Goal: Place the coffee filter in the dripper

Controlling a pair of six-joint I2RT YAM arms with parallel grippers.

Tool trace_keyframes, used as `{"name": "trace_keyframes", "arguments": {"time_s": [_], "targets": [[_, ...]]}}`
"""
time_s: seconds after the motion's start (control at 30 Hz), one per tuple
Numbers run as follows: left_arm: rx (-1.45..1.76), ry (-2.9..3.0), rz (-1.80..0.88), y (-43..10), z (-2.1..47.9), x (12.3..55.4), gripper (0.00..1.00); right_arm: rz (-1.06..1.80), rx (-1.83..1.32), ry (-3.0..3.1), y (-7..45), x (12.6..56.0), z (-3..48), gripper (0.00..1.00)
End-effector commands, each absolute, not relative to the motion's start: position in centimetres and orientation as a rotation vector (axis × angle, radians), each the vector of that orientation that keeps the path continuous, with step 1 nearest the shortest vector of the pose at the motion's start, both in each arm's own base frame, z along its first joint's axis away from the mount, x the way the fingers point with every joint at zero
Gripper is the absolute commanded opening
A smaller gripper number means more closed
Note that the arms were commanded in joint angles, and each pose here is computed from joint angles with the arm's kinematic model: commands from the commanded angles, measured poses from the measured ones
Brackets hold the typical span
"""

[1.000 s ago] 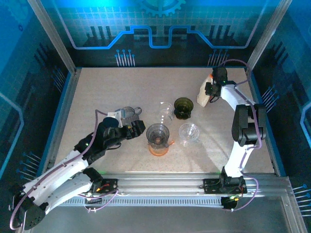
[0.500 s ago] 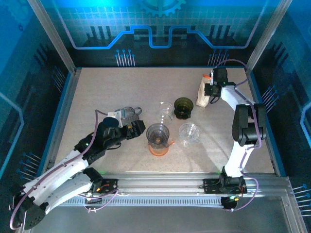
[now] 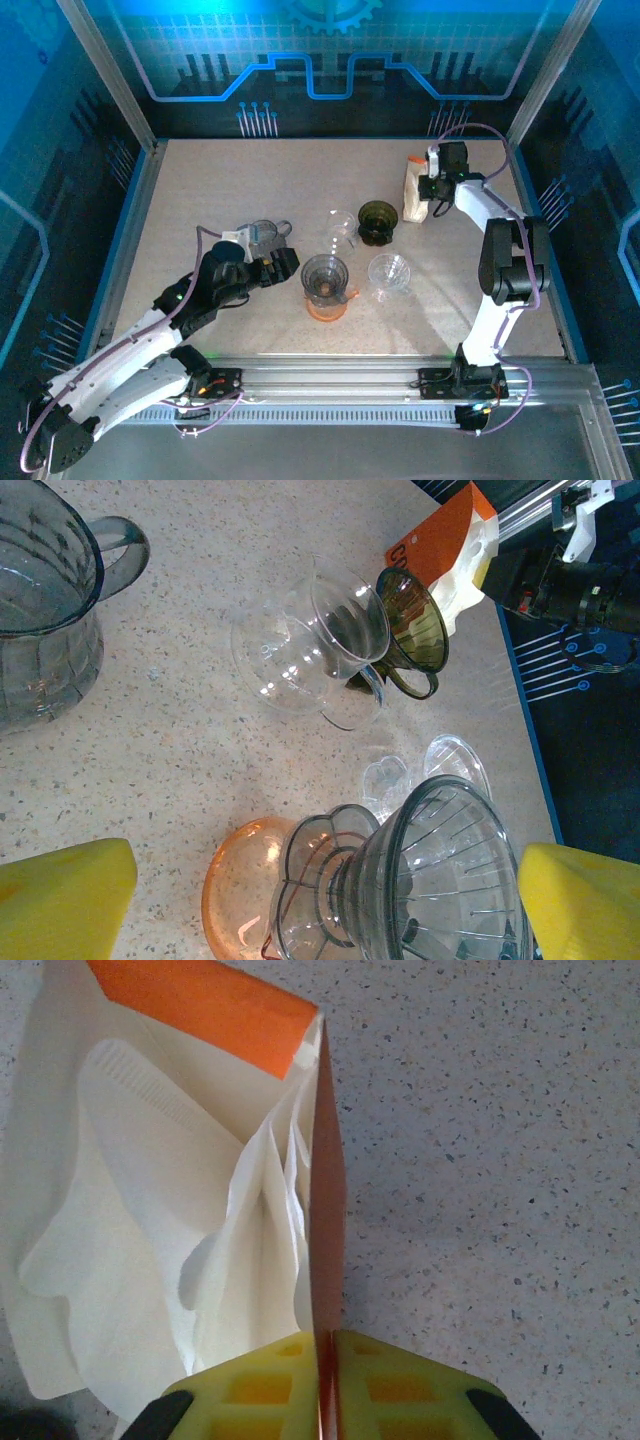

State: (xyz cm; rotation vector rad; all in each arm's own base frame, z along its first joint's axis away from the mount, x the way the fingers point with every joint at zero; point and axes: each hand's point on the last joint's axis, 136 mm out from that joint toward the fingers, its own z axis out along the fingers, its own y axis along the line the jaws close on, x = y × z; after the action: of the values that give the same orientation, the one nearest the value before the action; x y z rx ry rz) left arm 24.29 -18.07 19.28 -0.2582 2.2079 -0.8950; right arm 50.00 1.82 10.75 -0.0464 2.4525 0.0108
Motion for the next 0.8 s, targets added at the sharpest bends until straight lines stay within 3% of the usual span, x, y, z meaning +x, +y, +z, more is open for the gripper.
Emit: {"name": "trace_keyframes", "arguments": {"time_s": [0.0, 0.23, 0.33, 0.57, 0.77], "targets": [[-0.232, 2.184, -0.911, -18.5, 20.1, 24.5, 0.99, -0.022, -0.073, 2.424, 2.1, 50.0, 11.8, 0.14], [-0.233, 2.179, -0.916, -18.4, 20.2, 24.4, 0.99, -0.059, -0.013, 2.398, 1.4, 49.3, 13.0, 0.33], [-0.228, 2.172, -0.922, -18.5, 20.6, 24.4, 0.99, -0.060, 0.028, 2.364, 1.1, 48.7, 14.4, 0.37], [-0.229, 2.178, -0.939, -18.6, 20.6, 24.2, 0.99, -0.038, 0.049, 2.280, 2.4, 47.0, 17.7, 0.38], [-0.238, 2.169, -0.933, -18.2, 20.8, 24.0, 0.99, 0.010, -0.070, 2.299, 5.6, 47.2, 18.8, 0.32]]}}
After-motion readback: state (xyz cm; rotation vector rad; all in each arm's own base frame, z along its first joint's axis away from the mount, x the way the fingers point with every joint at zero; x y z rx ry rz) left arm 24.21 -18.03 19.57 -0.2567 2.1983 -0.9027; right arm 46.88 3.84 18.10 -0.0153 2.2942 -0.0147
